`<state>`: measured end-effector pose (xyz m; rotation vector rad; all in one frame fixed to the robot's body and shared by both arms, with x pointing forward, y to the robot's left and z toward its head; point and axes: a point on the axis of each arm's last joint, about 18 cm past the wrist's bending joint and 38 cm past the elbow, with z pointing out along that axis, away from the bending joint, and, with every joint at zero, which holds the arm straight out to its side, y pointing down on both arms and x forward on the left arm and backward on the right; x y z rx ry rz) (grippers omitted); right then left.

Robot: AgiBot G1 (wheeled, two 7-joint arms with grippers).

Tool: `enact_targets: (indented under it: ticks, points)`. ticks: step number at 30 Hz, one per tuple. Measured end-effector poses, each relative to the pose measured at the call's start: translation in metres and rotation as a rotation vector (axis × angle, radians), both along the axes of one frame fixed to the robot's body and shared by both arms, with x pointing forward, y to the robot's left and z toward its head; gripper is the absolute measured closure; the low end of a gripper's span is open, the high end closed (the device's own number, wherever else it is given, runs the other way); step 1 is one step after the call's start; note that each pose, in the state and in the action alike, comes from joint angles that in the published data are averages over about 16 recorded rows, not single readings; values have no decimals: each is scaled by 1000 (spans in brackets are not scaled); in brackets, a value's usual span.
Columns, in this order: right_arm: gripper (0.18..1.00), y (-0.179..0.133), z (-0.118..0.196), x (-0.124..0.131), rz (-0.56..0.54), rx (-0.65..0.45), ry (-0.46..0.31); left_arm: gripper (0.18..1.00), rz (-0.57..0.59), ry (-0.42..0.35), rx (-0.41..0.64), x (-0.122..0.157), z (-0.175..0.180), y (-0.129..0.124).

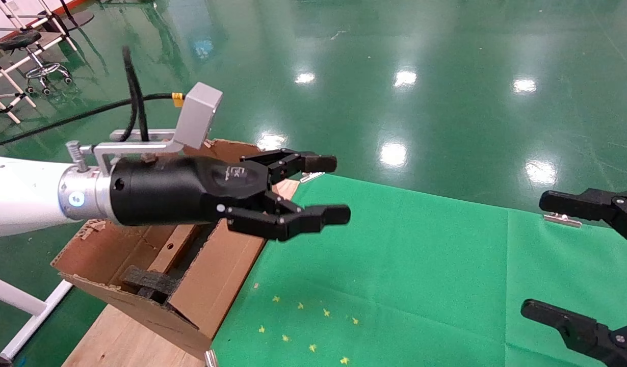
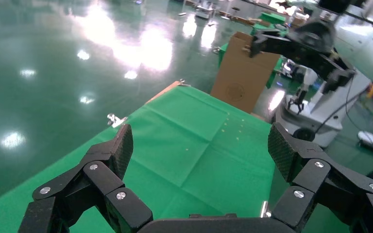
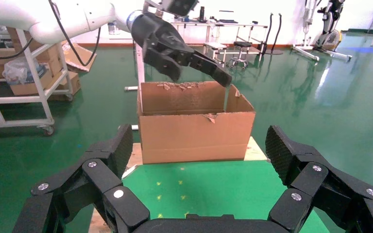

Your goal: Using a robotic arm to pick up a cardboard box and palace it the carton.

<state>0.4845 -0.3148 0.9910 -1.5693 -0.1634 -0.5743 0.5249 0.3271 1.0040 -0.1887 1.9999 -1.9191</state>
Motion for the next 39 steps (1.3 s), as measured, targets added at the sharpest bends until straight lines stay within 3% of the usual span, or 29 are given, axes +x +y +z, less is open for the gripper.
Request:
enact_targets:
  ticks: [20, 39]
  points:
    - [178, 0, 0, 0, 0, 0, 0, 183, -141, -301, 90, -48, -11, -26]
    - [178, 0, 0, 0, 0, 0, 0, 183, -152, -324, 94, -52, -12, -28]
